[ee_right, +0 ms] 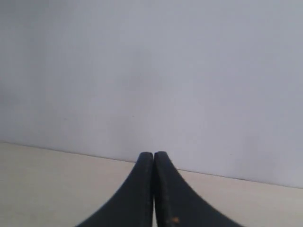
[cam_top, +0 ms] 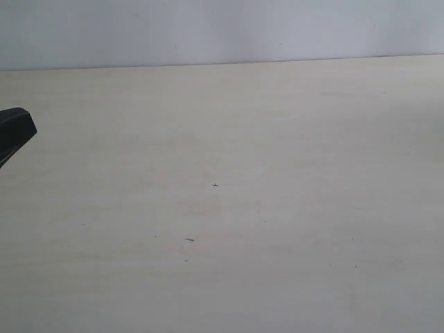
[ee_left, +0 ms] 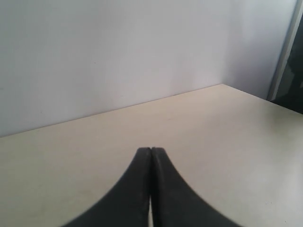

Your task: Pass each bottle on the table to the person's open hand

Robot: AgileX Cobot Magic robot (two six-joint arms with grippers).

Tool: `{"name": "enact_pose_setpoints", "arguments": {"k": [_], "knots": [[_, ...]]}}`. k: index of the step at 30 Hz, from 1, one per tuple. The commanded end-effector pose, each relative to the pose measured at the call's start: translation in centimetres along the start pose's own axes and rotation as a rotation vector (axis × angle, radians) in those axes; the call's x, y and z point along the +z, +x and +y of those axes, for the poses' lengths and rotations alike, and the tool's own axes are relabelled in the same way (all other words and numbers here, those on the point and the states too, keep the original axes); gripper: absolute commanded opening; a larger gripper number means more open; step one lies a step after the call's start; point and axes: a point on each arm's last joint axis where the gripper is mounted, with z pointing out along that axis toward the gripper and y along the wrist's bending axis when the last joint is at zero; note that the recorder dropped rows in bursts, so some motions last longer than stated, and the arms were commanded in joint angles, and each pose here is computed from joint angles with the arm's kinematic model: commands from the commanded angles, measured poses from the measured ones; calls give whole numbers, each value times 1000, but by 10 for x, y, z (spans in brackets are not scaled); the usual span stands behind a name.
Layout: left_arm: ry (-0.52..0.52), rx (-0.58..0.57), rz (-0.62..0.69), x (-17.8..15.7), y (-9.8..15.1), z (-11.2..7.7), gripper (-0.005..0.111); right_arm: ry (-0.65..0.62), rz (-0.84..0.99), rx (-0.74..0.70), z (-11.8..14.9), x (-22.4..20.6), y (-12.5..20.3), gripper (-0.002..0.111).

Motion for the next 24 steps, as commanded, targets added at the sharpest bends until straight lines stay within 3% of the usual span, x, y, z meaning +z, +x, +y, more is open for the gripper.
{"name": "enact_pose_setpoints", "arguments": {"k": [1,11,24], "knots": [[-2,-9,-7,-1,0,0,0,76,-26,-10,-4,-8,22,0],[-2,-9,-7,-1,0,0,0,231,-82,-35,-7,-31,52,0],[-2,-9,-7,-1,0,0,0,233,4,-66,-7,-25,86,0]]}}
